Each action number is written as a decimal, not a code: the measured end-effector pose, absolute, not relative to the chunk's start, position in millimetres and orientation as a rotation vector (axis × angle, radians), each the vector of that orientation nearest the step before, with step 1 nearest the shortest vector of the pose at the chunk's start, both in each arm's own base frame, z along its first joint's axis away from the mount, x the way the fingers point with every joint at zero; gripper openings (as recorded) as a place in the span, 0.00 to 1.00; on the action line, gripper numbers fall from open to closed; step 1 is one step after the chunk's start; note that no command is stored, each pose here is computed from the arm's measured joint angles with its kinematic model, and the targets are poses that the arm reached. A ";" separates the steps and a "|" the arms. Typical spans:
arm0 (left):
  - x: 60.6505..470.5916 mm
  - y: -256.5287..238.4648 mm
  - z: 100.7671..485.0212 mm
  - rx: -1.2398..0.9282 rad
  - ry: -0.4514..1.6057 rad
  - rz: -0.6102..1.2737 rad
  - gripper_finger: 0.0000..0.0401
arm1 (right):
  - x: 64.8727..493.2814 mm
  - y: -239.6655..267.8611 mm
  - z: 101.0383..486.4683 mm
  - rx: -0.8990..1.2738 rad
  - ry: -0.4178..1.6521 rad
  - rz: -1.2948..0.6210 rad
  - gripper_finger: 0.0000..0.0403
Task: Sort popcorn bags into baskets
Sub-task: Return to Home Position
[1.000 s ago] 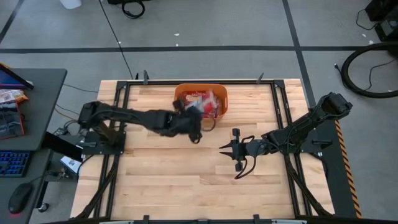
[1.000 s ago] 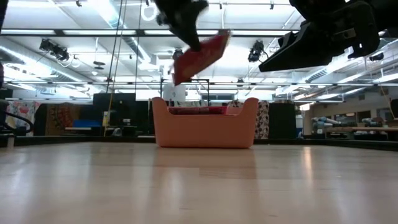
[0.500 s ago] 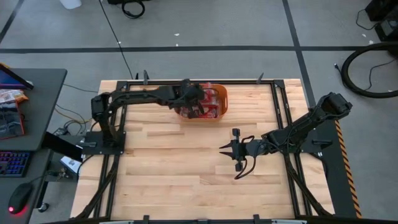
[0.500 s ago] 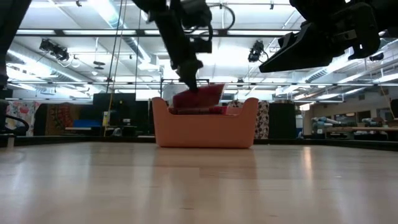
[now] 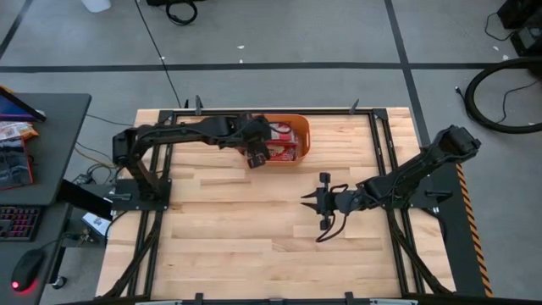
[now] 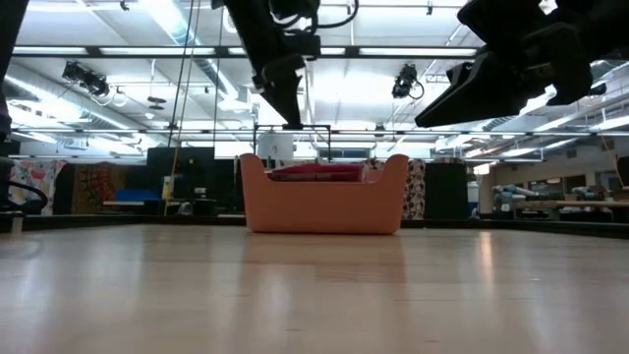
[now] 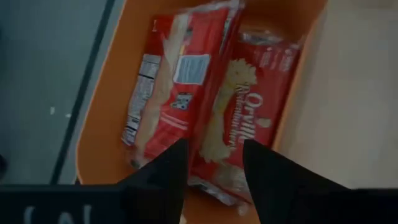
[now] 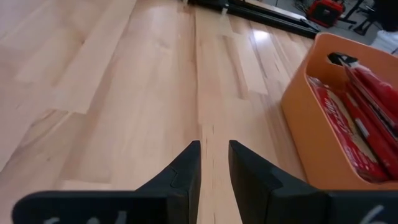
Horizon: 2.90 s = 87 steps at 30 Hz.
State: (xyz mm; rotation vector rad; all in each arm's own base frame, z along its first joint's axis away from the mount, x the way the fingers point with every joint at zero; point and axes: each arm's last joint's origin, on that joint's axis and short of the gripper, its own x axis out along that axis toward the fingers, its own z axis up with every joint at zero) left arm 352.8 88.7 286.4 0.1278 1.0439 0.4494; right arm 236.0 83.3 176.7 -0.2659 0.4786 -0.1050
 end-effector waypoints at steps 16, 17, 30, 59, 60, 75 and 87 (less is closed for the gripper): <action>338.9 59.0 306.9 0.140 1.018 0.386 0.35 | 164.0 57.5 180.0 -0.058 0.255 -0.120 0.06; 338.8 56.5 306.3 0.142 1.000 0.382 0.35 | 159.8 55.7 177.5 -0.046 0.243 -0.120 0.06; 267.2 29.0 275.0 0.072 0.649 0.380 0.35 | 129.1 43.6 161.6 0.068 0.145 -0.058 0.02; 122.0 18.1 179.4 0.037 -0.038 0.355 0.35 | 113.9 34.7 176.4 0.002 -0.086 0.055 0.02; 120.5 17.8 178.0 0.038 -0.048 0.346 0.35 | 113.5 34.5 177.0 0.002 -0.092 0.055 0.02; 102.5 9.9 181.3 0.147 -0.137 0.136 0.25 | 111.3 30.5 182.5 -0.022 -0.141 -0.060 0.03; 96.4 3.0 177.1 0.142 -0.127 -0.089 0.07 | 111.4 30.6 182.5 -0.022 -0.141 -0.058 0.04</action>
